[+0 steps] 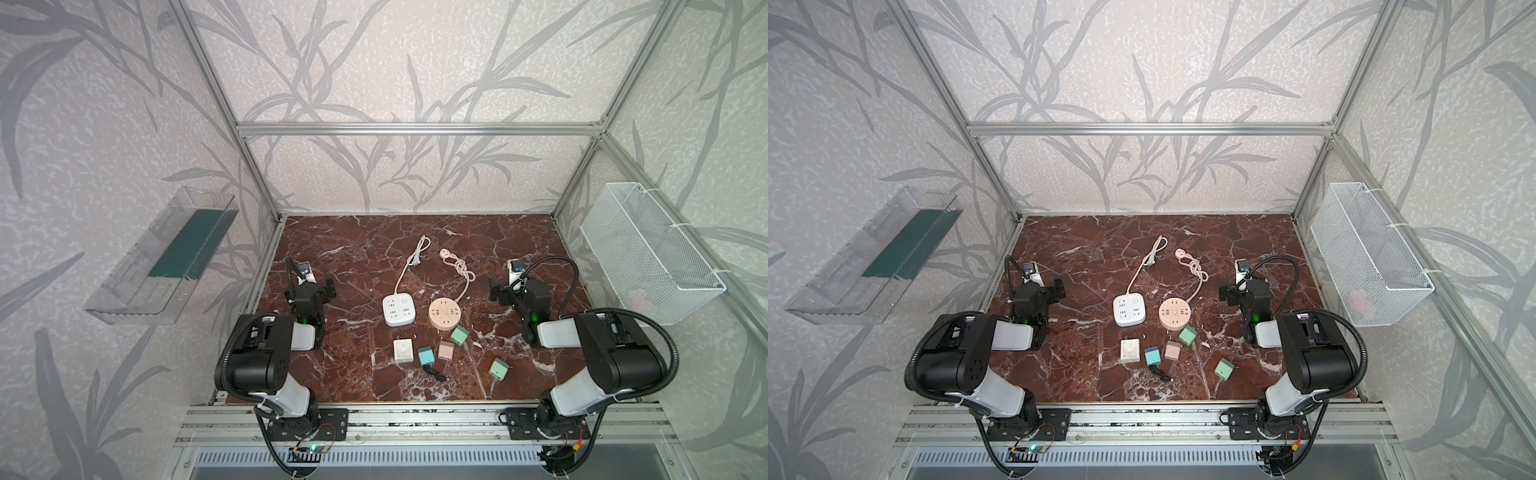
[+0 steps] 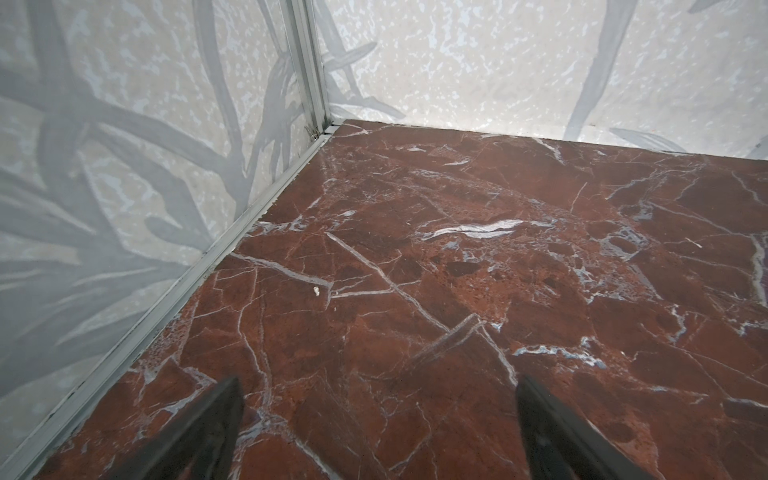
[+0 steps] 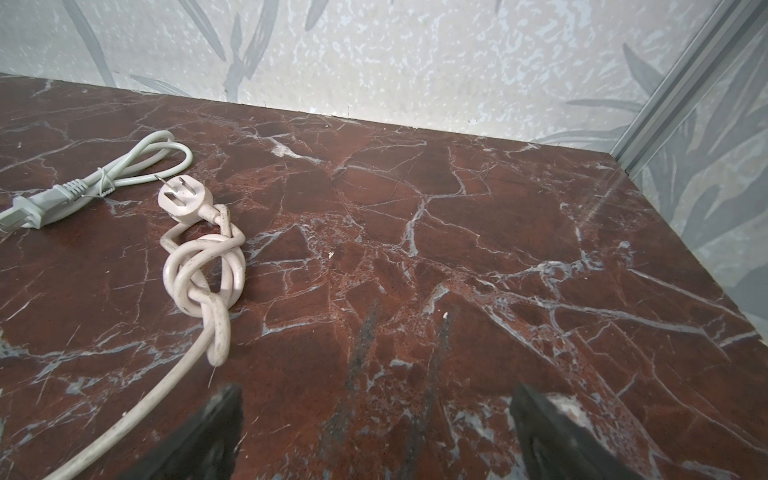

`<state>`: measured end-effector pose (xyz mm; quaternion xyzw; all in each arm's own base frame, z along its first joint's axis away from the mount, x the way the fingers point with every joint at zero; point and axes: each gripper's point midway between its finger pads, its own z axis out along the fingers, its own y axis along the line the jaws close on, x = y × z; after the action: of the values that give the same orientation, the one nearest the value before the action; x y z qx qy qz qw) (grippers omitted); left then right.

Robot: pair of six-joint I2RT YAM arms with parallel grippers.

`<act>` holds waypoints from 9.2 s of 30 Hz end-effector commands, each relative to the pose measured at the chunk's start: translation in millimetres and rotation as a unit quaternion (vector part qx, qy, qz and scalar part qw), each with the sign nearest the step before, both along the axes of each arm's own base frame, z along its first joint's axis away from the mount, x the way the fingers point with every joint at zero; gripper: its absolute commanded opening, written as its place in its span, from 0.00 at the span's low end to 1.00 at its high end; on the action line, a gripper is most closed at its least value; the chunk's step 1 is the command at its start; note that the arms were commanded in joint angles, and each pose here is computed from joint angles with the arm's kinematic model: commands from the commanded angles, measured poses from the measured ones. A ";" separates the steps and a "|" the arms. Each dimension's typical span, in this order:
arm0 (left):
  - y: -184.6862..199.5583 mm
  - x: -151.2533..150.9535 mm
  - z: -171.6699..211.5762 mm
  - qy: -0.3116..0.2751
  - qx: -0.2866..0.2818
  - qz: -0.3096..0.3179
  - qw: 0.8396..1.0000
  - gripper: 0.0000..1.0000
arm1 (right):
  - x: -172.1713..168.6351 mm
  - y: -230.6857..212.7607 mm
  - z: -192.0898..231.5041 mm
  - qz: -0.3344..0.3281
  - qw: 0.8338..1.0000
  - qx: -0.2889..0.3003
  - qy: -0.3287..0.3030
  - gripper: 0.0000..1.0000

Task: Insert the plug

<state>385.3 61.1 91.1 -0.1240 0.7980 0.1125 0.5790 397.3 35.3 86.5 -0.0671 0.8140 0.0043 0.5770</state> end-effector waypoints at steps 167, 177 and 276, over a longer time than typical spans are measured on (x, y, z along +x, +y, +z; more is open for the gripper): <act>-390.9 -181.2 95.7 0.319 -0.403 -0.491 0.704 0.71 | -201.5 229.2 102.8 0.303 0.914 0.034 0.267 0.00; -399.9 -183.3 94.0 0.326 -0.424 -0.498 0.683 0.48 | -198.2 240.3 107.8 0.318 0.913 0.030 0.252 0.00; -376.7 -139.4 198.7 0.194 -0.685 -0.491 0.501 0.00 | -148.6 236.9 206.2 0.365 0.915 0.100 -0.141 0.45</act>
<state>256.8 -312.3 270.0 -0.0838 0.6676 -0.7309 0.1141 248.0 279.4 270.4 -0.3185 0.6511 0.2680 0.6347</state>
